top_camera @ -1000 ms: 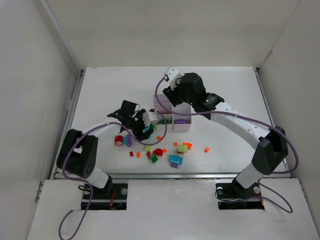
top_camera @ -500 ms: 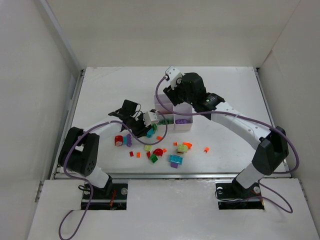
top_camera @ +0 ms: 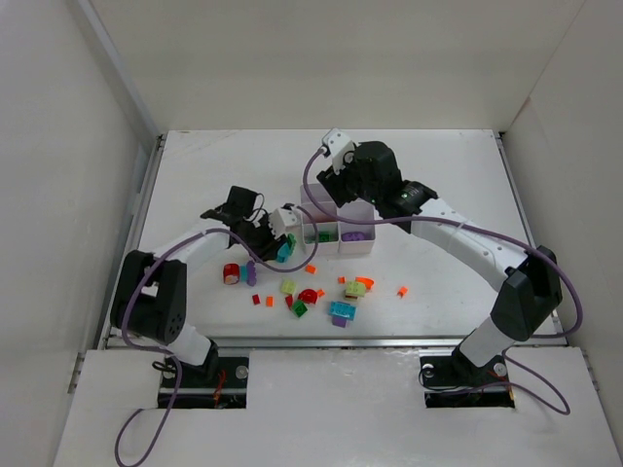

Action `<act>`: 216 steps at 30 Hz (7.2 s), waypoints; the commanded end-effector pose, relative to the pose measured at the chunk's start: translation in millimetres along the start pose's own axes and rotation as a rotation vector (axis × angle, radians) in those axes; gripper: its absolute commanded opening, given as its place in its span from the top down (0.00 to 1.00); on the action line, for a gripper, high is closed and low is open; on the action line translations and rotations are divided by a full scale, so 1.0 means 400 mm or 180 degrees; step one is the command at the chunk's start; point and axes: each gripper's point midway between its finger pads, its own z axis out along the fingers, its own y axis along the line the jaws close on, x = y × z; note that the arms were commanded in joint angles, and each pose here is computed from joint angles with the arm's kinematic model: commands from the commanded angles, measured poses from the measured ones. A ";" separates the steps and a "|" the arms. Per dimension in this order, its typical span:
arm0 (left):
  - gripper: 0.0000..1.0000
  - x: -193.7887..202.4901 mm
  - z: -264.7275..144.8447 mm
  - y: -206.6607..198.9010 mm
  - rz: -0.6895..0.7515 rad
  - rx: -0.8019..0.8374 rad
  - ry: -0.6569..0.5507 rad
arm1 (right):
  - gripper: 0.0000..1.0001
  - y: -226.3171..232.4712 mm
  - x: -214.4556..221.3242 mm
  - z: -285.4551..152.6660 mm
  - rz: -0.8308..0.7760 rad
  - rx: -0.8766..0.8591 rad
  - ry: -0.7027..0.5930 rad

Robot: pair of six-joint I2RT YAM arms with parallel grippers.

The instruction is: Sort the legos into containers by color

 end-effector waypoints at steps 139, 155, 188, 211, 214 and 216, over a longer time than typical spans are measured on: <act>1.00 -0.139 -0.166 -0.002 -0.0484 -0.0683 -0.0871 | 1.00 0.149 0.039 0.055 0.0560 -0.0372 0.0400; 1.00 -0.127 -0.191 0.016 -0.0562 -0.0843 -0.0850 | 1.00 0.253 -0.048 0.041 0.0468 -0.1252 -0.0052; 1.00 -0.261 -0.302 -0.003 -0.0060 -0.0716 -0.1555 | 0.19 0.238 -0.118 0.161 0.0557 -0.1168 0.0058; 1.00 -0.660 -0.056 0.091 0.0362 -0.0099 -0.1970 | 0.05 -0.466 0.185 -0.192 0.2204 0.1827 0.0075; 1.00 -0.687 -0.013 0.084 0.0383 -0.0082 -0.1977 | 0.00 -0.467 0.211 -0.236 0.2180 0.1963 0.0095; 1.00 -0.695 0.010 0.070 0.0289 -0.0025 -0.1963 | 0.00 -0.466 0.242 -0.259 0.2143 0.2093 0.0142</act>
